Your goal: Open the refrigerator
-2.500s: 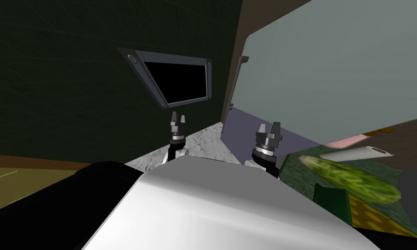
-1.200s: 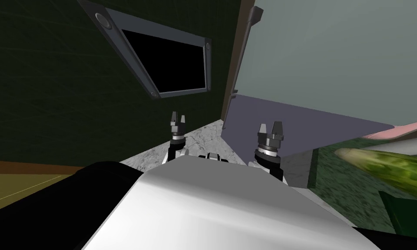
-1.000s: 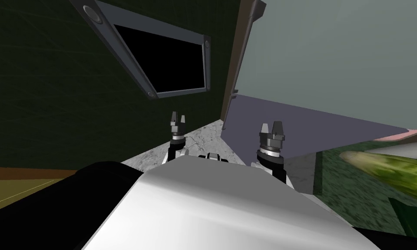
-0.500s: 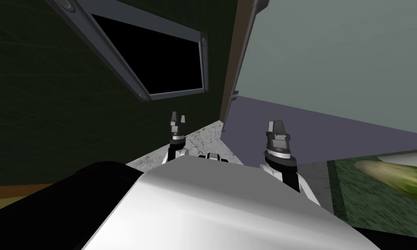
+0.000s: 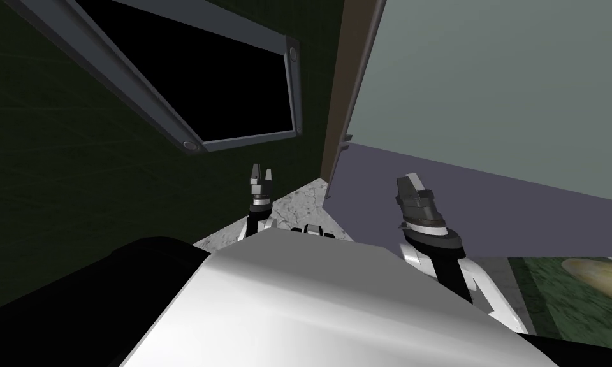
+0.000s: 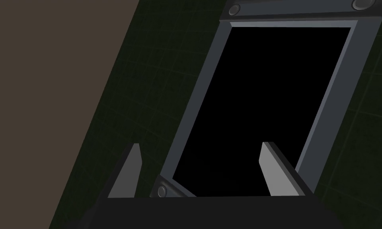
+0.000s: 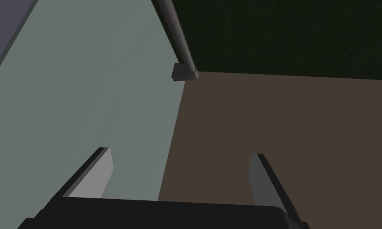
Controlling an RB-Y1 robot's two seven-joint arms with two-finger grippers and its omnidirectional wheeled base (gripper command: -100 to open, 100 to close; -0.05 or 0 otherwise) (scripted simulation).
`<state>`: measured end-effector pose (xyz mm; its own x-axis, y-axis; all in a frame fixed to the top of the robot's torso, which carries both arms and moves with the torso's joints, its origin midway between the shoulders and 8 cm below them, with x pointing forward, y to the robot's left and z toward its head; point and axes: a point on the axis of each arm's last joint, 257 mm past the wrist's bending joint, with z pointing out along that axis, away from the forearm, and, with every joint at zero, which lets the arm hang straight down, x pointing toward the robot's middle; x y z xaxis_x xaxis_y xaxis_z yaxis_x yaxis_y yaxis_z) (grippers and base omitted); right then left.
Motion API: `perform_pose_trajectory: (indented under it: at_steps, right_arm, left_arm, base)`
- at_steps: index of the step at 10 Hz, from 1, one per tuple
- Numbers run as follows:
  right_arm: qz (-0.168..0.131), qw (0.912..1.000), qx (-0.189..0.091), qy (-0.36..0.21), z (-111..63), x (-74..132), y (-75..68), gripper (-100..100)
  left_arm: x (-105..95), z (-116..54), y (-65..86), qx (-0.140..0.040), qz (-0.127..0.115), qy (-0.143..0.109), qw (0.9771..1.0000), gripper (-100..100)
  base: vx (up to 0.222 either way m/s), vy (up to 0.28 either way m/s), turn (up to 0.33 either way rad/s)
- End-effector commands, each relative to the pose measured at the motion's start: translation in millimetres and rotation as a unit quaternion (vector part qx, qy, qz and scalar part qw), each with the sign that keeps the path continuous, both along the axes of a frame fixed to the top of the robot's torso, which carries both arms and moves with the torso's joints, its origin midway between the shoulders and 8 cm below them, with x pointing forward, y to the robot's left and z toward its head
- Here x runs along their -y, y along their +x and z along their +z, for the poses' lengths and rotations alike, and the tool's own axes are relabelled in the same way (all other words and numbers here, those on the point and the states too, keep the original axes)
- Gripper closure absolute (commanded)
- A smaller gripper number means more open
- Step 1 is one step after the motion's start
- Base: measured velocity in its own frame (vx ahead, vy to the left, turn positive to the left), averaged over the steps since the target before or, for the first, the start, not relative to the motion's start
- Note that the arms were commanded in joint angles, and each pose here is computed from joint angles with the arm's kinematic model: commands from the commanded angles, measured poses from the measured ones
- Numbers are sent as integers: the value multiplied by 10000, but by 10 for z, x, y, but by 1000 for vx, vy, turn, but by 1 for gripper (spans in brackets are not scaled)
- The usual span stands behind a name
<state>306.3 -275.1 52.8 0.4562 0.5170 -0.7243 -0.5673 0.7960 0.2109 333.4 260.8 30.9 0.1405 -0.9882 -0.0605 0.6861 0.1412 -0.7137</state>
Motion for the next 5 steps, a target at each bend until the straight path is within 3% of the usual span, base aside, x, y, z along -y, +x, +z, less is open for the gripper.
perform_pose_trajectory:
  at_steps: [1, 3, 5]
  right_arm:
    - [-286, 9942, 236, -1010, 86, -51, -53, -100]
    - [-488, 9818, 428, -1785, 130, -100, -80, -100]
    - [-680, 9622, 630, -2562, 156, -144, -95, -100]
  left_arm:
    - [0, 0, 0, 0, 0, 0, 10000, 0]
    - [0, 0, 0, 0, 0, 0, 10000, 0]
    - [0, 0, 0, 0, 0, 0, 10000, 0]
  base:
    - [195, 43, -83]
    - [198, 51, -87]
    - [205, 62, -74]
